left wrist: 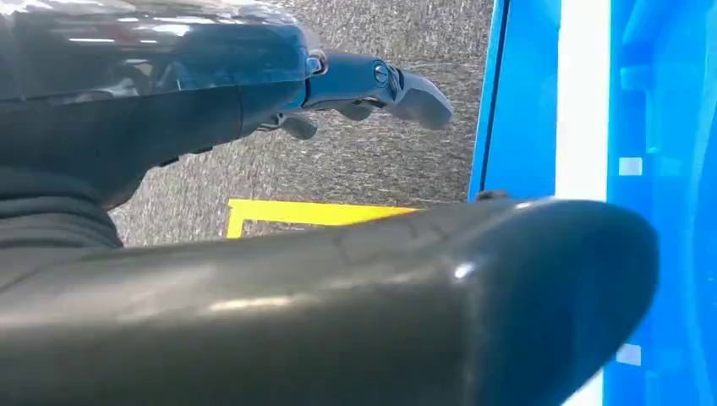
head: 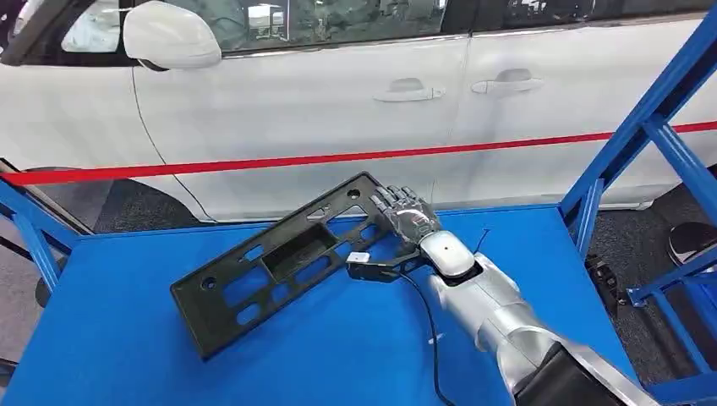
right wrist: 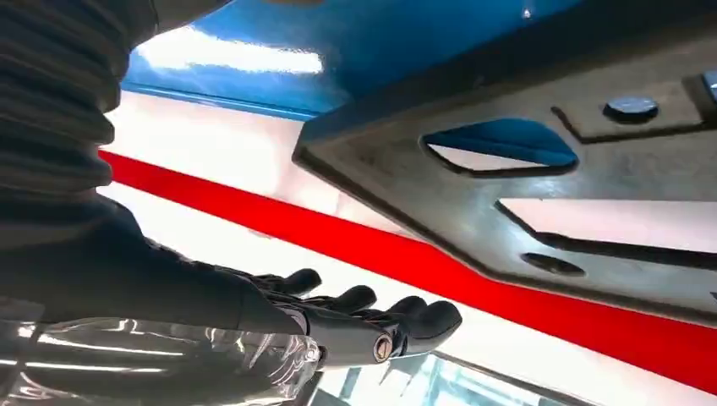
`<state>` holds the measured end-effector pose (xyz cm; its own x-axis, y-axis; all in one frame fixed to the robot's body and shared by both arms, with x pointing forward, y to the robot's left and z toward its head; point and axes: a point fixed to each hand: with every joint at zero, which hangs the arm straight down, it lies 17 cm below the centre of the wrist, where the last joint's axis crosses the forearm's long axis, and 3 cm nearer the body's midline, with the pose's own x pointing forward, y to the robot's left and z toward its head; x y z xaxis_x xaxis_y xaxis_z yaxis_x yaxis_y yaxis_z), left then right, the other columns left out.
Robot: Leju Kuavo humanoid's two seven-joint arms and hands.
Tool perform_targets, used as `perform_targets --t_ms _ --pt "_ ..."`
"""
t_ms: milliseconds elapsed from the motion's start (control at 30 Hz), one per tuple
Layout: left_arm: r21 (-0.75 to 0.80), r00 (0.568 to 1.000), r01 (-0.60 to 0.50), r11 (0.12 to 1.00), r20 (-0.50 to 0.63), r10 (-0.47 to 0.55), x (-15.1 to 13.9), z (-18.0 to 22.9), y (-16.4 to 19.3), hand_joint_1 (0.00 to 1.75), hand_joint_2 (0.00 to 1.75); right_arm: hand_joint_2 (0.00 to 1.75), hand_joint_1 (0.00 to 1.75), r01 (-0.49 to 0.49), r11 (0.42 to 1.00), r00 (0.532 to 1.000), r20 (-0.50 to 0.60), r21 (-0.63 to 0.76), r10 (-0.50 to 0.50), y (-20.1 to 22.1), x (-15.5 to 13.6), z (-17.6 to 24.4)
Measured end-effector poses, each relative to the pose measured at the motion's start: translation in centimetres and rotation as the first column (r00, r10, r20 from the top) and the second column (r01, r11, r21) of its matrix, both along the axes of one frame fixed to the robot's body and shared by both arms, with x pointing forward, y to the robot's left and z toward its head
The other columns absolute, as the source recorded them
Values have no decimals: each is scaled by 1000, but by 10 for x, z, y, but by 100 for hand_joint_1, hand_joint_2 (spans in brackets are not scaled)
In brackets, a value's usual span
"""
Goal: Take the parts from the cabinet and place them on the table.
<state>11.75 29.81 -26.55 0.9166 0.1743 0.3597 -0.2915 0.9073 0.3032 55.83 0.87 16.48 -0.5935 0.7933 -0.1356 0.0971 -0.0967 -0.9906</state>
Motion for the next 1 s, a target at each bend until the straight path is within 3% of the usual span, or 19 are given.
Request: perform_targets --t_ms 433,1000 --pt "-2 1000 13 1000 -1 -13 7 1 -1 0 0 175 0 7 1000 998 -62 -9 -7 4 -2 -8" --pt "-2 1000 31 1000 -1 -31 11 1 -1 0 0 175 0 -119 992 989 -84 46 123 67 -38 0"
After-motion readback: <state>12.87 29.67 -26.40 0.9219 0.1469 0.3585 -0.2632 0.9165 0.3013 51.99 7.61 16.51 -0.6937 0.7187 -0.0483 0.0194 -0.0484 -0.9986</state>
